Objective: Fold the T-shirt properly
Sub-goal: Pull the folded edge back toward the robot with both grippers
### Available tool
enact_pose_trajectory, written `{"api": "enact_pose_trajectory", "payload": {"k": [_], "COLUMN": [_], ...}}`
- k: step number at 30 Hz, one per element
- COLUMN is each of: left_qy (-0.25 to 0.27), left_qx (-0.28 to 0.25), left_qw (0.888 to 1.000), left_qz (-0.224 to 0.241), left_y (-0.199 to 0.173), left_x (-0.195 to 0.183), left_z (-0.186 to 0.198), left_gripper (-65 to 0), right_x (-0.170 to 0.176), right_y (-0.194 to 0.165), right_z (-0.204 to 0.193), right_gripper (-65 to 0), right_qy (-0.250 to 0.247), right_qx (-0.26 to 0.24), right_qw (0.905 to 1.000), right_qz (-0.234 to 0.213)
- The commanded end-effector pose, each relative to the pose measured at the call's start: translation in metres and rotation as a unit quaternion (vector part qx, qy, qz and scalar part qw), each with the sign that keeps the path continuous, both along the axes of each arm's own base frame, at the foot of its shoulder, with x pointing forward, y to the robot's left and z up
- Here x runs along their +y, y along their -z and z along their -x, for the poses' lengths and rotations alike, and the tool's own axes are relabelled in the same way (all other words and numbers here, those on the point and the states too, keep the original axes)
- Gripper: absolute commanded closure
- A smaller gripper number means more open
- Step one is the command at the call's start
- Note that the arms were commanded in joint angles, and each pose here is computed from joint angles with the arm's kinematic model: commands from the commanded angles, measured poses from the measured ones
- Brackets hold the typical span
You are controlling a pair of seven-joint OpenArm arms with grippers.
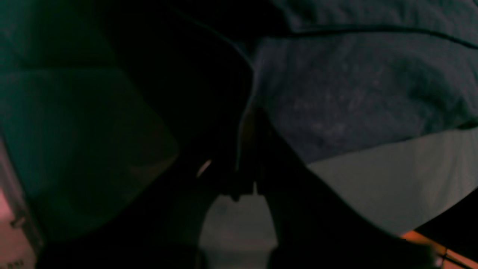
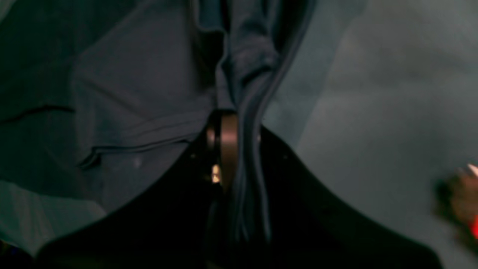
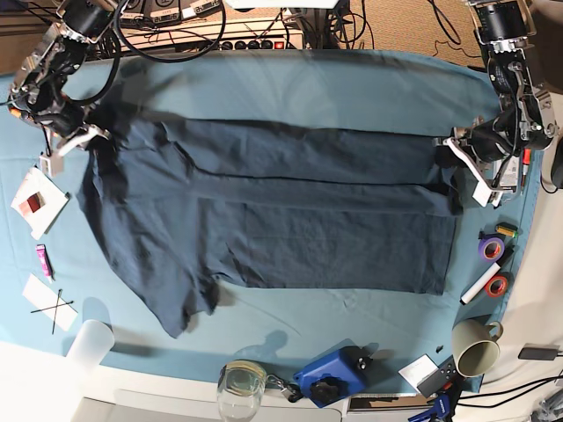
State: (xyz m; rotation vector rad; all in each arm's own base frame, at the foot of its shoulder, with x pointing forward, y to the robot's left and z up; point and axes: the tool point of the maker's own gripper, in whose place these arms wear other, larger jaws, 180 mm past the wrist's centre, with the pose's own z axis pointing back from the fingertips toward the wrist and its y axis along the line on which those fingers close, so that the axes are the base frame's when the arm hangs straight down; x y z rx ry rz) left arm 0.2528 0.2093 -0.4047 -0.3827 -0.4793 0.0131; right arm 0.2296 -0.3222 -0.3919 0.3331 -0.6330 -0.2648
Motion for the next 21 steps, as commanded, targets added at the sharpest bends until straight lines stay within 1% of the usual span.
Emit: {"api": "enact_pose_trajectory", "payload": {"k": [1, 3, 6, 8, 10, 15, 18, 21], "left_qy": [0.007, 0.008, 0.014, 0.018, 0.026, 0.036, 0.032, 0.012], "left_qx": [0.028, 0.034, 0.047, 0.052, 0.06, 0.069, 0.062, 0.054], "left_qw": [0.999, 0.999, 0.997, 0.997, 0.997, 0.995, 0.995, 0.995], "left_qz": [-0.031, -0.04, -0.051, -0.05, -0.051, -0.064, -0.075, -0.085], "left_y": [0.004, 0.005, 0.007, 0.007, 0.009, 0.008, 0.0, -0.006], "left_x": [0.014, 0.021, 0.029, 0.03, 0.029, 0.028, 0.033, 0.046], "left_z": [0.011, 0.016, 0.027, 0.035, 0.046, 0.067, 0.073, 0.079], "left_gripper": [0.0, 0.0, 0.0, 0.0, 0.0, 0.0, 0.0, 0.0], "right_x": [-0.01, -0.012, -0.008, -0.004, -0.003, -0.001, 0.004, 0.008], "right_y": [0.0, -0.001, -0.005, -0.005, -0.007, -0.006, -0.008, -0.006], "right_z": [0.009, 0.012, 0.011, 0.012, 0.011, 0.014, 0.017, 0.024], "right_gripper": [0.0, 0.0, 0.0, 0.0, 0.0, 0.0, 0.0, 0.0], "right_qy": [-0.001, -0.001, -0.002, -0.009, -0.009, -0.01, -0.012, -0.014], "right_qx": [0.028, 0.033, 0.025, 0.028, 0.021, 0.023, 0.012, 0.011], "right_qw": [0.9994, 0.9992, 0.9997, 0.9996, 0.9997, 0.9996, 0.9994, 0.9989], "right_qz": [0.022, 0.022, 0.007, -0.004, -0.009, -0.012, -0.031, -0.043]}}
